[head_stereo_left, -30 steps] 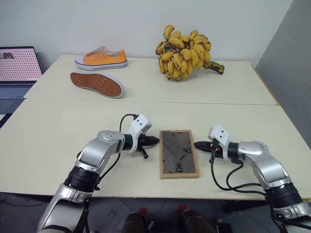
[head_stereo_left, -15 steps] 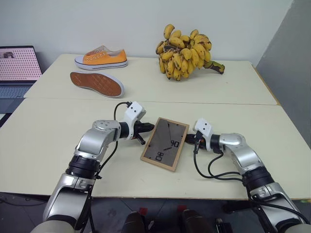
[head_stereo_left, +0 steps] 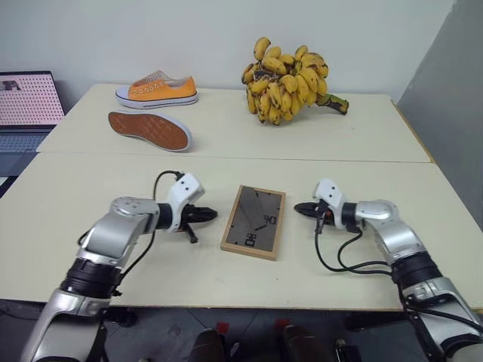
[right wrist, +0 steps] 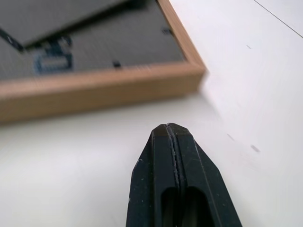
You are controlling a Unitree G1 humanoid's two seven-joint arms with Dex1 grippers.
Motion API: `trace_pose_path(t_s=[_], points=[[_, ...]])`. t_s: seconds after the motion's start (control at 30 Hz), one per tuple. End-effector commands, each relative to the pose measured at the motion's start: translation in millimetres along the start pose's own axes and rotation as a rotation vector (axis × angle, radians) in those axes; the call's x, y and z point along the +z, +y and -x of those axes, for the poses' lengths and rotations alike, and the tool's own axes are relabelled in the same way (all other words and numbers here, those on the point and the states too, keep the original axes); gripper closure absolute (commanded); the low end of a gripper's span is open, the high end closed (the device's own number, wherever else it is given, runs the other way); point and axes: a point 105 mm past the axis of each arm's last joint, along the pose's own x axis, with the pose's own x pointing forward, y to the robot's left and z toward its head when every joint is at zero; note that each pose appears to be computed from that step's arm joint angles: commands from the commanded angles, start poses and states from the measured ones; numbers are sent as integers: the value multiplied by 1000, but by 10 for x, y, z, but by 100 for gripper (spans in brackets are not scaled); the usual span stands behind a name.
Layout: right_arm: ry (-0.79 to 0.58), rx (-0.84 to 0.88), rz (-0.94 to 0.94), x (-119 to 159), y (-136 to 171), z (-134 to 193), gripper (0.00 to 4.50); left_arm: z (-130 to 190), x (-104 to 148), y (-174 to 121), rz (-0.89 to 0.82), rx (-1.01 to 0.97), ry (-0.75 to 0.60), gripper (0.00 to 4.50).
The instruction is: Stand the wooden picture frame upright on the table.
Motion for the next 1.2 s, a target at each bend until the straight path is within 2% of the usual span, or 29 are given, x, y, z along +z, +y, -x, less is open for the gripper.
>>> trace_pose_path(t_s=[0.03,0.17,0.37,0.5,0.6,0.7,0.97,1.2], points=[[-35,-4,29,90,-36,103,450,70,136,-41,-34,-4,-48,442],[-40,-2,29,99,15,80,450,68,98,-108,0,-16,-53,442],[-80,3,-1,145,216,125,450,351,43,-486,226,-187,-36,442],[-87,2,-19,140,338,196,450,499,11,-518,370,-221,9,442],[-87,-13,-42,107,414,249,450,532,70,-456,462,-258,-4,400],[-78,-32,-53,70,458,299,450,533,183,-349,557,-290,-42,327],[-55,-95,-17,35,464,375,450,392,223,-284,606,-325,-19,149],[-31,-135,-23,-32,455,366,450,144,62,-295,678,-318,84,149]])
